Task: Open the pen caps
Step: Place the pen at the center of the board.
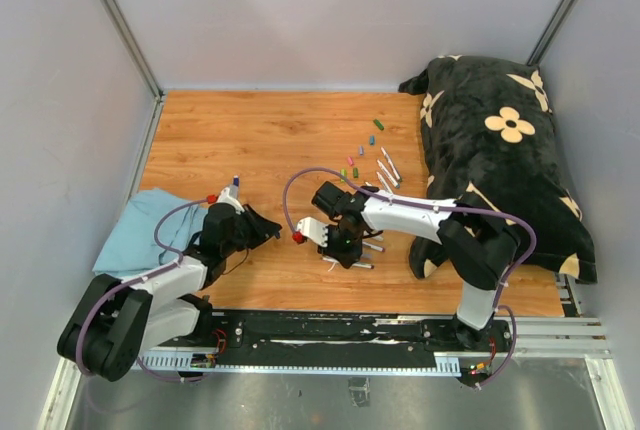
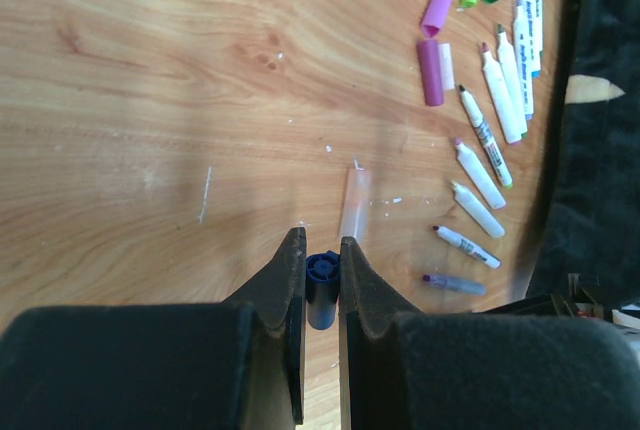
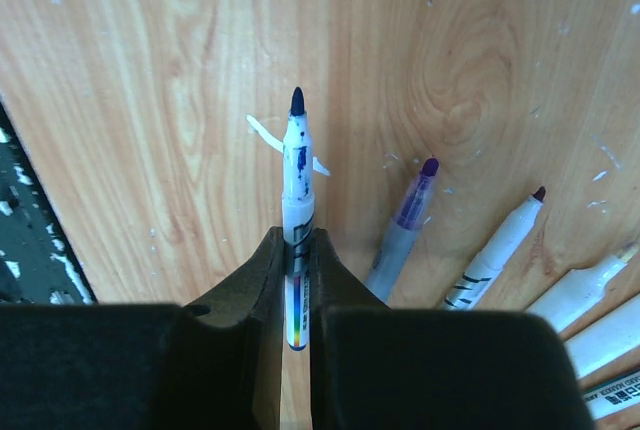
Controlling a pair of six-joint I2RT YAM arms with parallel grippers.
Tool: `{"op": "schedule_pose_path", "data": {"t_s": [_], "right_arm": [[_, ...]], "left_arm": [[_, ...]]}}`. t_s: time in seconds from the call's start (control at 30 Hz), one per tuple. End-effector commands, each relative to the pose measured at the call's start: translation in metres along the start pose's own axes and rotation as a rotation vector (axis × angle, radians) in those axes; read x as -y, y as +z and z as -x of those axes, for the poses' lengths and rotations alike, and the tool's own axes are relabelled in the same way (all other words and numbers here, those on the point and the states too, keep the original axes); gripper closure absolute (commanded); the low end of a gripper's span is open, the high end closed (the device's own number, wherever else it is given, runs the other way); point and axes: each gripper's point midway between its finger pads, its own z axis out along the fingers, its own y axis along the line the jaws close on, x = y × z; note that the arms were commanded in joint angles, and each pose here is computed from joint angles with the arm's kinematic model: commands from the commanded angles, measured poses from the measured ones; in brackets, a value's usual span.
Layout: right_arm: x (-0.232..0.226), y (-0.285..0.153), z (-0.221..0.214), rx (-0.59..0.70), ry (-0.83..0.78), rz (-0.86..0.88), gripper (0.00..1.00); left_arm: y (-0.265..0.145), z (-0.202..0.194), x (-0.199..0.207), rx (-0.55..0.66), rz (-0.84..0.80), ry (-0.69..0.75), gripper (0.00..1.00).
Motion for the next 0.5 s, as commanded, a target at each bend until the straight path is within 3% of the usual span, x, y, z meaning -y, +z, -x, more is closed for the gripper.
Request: {"op": "schedule_pose_path", "data": {"t_s": [0.0, 0.23, 0.47], "right_arm": [[0.007, 0.003, -0.009, -0.076, 0.023, -0.049, 0.93], [0.013, 0.008, -0.013, -0.114, 0.027, -0.077, 0.90], [0.014, 0.007, -0.012, -0.115, 0.028, -0.085, 0.83]], "left_arm": [[0.006, 0.004, 0.001, 0.004, 0.015, -0.050, 1.00], [0.017, -0.005, -0.016, -0.041, 0.088, -0.064, 0.96], [0.020, -0.006, -0.024, -0.038, 0.124, -0.069, 0.82]]}}
